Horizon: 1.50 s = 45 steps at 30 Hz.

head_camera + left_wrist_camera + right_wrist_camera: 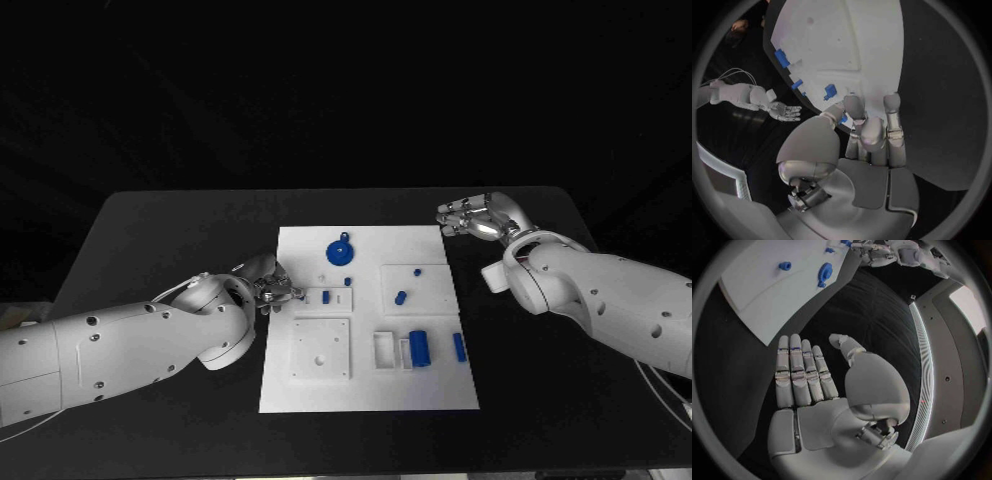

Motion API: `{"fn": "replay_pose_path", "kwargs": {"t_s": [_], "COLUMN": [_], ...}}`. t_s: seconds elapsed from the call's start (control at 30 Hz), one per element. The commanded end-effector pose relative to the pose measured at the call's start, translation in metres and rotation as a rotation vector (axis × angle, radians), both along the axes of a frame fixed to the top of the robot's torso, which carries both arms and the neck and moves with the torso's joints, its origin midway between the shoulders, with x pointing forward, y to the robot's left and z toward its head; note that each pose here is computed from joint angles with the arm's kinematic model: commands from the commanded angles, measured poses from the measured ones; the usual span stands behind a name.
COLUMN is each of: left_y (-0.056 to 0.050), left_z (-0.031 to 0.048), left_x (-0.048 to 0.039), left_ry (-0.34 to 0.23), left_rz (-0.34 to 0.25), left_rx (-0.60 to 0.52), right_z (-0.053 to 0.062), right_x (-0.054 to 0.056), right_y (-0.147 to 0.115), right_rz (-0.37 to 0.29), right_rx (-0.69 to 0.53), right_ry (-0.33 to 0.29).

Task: Assemble the parts on the task board

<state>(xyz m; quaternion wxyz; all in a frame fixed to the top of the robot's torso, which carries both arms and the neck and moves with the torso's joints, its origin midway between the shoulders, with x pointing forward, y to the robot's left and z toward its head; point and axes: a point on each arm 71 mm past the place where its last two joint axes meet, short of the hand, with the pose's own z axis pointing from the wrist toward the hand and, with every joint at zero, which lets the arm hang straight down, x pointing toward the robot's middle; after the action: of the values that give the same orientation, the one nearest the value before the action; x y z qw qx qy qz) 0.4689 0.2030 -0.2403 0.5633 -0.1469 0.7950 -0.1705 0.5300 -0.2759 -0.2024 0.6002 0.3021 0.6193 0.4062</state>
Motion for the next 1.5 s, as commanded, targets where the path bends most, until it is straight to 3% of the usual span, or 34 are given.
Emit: {"fn": "replay_pose_path", "kwargs": {"t_s": [0.03,1.17,1.5], "left_y": [-0.0025,-0.0089,-0.007], "left_z": [-0.0052,-0.0061,-0.0056], "left_x": [-0.0026,-0.0043,-0.0043], "left_ry": [0.043,0.061,0.078], "left_rz": [-0.006,-0.03,-0.005], "left_rx": [0.008,0.0,-0.165], "right_z": [0.0003,-0.0001,-0.0003], "right_x": [-0.0005,0.0,0.0002], "right_y": [0.0011,0.0016,0.0019], "right_rz": [0.011,0.012,0.012], "right_rx": [0.001,0.002,0.002], "right_ry": [-0.006,-0.006,-0.005]}}
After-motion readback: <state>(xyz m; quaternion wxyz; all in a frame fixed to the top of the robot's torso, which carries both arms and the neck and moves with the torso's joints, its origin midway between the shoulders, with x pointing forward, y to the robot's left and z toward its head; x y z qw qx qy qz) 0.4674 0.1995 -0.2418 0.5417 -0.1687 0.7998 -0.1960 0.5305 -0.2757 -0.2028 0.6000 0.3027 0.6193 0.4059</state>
